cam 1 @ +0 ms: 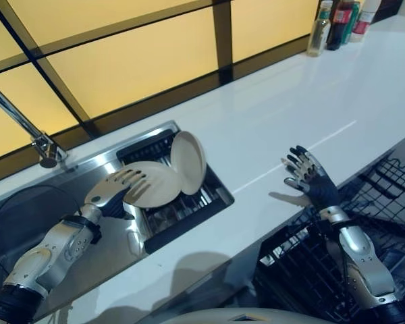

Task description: Pick up plates and place into dishwasher.

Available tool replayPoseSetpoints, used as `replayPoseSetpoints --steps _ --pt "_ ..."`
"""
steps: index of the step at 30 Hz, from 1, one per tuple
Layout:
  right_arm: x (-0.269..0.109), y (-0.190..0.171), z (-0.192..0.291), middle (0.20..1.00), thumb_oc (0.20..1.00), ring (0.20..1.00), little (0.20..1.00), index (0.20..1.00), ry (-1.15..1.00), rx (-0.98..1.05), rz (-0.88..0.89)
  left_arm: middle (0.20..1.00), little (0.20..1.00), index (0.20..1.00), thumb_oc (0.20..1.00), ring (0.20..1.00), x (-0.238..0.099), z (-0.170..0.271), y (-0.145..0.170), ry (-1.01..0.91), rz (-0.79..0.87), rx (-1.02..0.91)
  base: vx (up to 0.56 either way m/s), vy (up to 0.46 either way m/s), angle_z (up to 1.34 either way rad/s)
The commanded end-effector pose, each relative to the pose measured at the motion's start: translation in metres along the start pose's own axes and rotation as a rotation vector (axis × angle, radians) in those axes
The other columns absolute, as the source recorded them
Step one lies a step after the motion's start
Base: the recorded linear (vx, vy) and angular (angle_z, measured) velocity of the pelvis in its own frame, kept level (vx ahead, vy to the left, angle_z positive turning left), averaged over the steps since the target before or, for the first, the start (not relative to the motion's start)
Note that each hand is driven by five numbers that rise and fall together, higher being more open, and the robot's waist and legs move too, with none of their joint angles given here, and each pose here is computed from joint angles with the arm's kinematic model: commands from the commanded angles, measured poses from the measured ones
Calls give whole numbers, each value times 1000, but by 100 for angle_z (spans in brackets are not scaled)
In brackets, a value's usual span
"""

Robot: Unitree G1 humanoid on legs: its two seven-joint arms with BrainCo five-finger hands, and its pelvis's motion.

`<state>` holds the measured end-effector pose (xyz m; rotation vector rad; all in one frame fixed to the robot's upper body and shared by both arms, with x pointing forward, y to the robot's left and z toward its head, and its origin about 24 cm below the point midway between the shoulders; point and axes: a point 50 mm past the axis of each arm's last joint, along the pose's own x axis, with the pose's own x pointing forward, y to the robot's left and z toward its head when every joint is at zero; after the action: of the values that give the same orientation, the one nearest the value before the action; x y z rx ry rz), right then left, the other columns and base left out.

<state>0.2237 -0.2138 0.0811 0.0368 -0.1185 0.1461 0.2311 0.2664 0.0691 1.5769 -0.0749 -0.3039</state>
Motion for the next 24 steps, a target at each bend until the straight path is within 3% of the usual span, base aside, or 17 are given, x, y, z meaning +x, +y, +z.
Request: replayPoseSetpoints --steps 1,10,12,13,16,17,19,24 --pt "5 3 22 1000 1000 1000 1000 1000 -111 -6 43 1000 1000 1000 1000 1000 9 -15 33 5 131 144 34 13 -1" --pt "4 3 19 1000 1000 1000 1000 1000 -106 -14 52 1000 1000 1000 1000 1000 8 -14 17 11 91 200 17 13 0" --pt "3 3 18 1000 1000 1000 1000 1000 -100 -12 46 843 843 843 843 843 7 -18 15 38 102 216 49 5 0" --pt "3 2 18 1000 1000 1000 1000 1000 -97 -12 45 649 649 649 649 649 6 -21 15 55 107 231 46 -7 0" --pt "1 2 17 1000 1000 1000 1000 1000 -95 -8 44 498 498 498 498 498 3 -28 15 104 111 269 25 -7 0" --pt "1 2 16 1000 1000 1000 1000 1000 -95 -7 45 363 363 363 363 363 1 -31 14 123 107 281 0 0 0" --pt "1 3 16 1000 1000 1000 1000 1000 -93 -4 45 200 200 200 200 200 0 -35 11 151 103 286 0 0 0" --pt "1 3 13 1000 1000 1000 1000 1000 -86 -6 44 200 200 200 200 200 -1 -40 3 188 70 307 6 0 0"
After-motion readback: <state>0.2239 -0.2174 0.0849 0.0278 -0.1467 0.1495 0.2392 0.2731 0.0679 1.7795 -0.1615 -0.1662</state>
